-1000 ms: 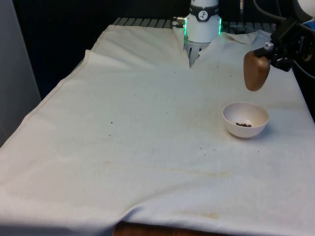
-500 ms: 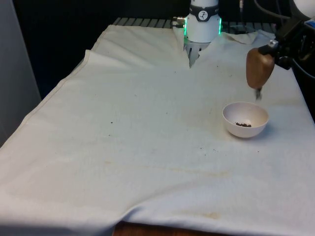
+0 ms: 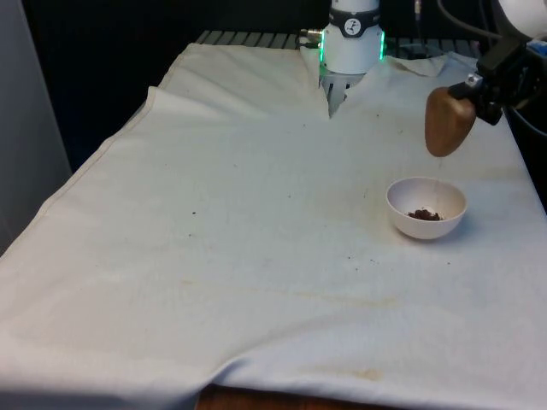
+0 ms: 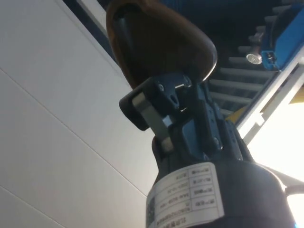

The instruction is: Pour the coffee beans from the cup into the bowl.

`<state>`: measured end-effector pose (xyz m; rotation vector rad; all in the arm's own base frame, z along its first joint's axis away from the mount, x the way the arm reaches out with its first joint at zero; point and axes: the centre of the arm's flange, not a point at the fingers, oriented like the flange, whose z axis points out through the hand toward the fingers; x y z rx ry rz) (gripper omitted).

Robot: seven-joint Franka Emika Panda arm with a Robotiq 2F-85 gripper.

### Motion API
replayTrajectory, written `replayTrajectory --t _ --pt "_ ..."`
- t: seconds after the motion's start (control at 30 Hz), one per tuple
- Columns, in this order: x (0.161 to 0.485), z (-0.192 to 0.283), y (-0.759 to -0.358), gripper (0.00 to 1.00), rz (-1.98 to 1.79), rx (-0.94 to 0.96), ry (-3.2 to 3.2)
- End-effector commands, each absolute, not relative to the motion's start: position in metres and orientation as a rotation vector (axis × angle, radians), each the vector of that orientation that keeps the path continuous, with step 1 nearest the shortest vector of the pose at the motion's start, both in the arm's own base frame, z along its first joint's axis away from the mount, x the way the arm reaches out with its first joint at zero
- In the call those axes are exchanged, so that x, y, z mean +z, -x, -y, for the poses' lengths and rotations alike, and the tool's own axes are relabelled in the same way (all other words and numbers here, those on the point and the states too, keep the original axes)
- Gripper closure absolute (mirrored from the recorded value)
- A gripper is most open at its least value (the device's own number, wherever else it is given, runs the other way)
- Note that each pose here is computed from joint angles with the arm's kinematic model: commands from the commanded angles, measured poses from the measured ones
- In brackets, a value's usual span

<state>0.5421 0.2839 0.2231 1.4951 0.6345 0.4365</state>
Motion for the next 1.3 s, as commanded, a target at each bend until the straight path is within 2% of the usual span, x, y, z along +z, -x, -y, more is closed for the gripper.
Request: replayTrajectory --t 0.0,1.27 --pt "0.222 -0.283 -0.541 1.00 -0.645 0.442 -1.487" --pt "0.223 -0.270 -0.518 1.00 -0.662 0.516 -1.298"
